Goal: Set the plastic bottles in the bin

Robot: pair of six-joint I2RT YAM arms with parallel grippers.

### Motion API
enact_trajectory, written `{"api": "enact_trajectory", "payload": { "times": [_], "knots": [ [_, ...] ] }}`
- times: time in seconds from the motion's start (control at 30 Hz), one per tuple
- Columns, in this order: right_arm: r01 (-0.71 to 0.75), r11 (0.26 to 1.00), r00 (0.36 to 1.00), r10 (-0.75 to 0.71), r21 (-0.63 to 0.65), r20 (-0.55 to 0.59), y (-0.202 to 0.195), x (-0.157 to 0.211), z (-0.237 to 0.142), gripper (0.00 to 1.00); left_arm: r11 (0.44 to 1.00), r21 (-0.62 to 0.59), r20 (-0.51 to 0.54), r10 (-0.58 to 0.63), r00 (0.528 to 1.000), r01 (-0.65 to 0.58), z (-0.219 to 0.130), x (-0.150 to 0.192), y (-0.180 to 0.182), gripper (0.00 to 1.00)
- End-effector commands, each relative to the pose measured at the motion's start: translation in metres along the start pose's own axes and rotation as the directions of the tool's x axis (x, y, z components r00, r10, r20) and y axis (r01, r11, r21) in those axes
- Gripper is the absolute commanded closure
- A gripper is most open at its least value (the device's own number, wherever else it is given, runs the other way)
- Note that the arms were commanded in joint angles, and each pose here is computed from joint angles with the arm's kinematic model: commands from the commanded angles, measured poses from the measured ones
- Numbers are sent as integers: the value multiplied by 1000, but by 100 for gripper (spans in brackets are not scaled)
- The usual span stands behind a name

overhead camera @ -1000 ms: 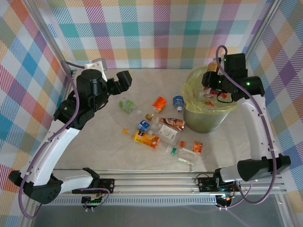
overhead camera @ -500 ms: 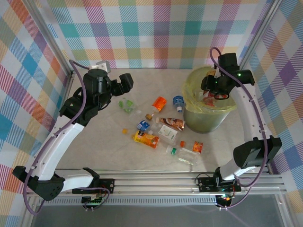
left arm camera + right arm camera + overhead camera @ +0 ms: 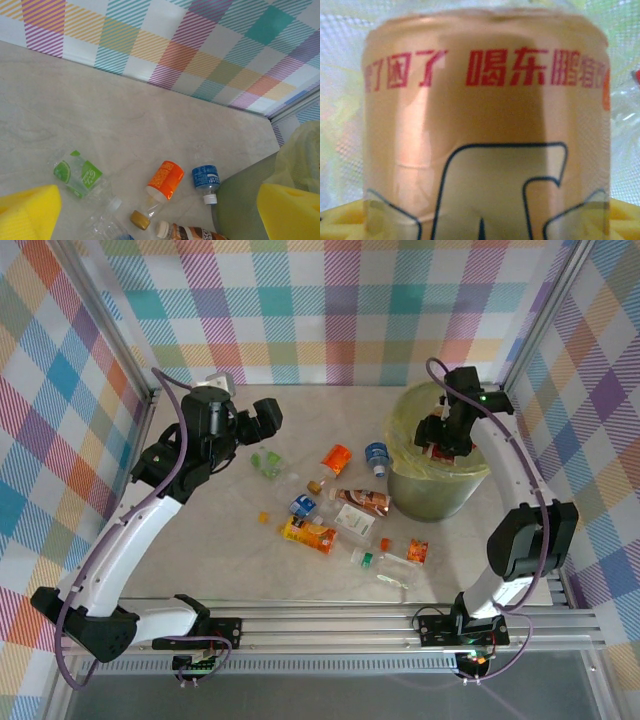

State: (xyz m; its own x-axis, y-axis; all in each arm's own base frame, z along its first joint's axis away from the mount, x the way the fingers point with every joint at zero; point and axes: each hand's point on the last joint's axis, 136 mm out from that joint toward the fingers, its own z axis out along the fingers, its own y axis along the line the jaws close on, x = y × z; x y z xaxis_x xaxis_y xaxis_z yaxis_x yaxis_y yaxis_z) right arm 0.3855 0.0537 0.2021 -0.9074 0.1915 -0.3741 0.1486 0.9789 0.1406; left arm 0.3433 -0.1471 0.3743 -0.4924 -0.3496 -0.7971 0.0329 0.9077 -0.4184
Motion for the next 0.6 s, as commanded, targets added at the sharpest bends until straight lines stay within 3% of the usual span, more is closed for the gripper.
{"api": "enact_trajectory", "payload": {
  "times": [0.0,0.57],
  "knots": [
    [-10,1000,1000,10,21,-12,-6,0,13,30,1000,-15,-28,-17,999,17,3,7,7,0],
    [-8,998,994,14,63,-107,-13,13,63,8,999,-36,-86,-24,996,21,14,21,15,0]
  ]
}}
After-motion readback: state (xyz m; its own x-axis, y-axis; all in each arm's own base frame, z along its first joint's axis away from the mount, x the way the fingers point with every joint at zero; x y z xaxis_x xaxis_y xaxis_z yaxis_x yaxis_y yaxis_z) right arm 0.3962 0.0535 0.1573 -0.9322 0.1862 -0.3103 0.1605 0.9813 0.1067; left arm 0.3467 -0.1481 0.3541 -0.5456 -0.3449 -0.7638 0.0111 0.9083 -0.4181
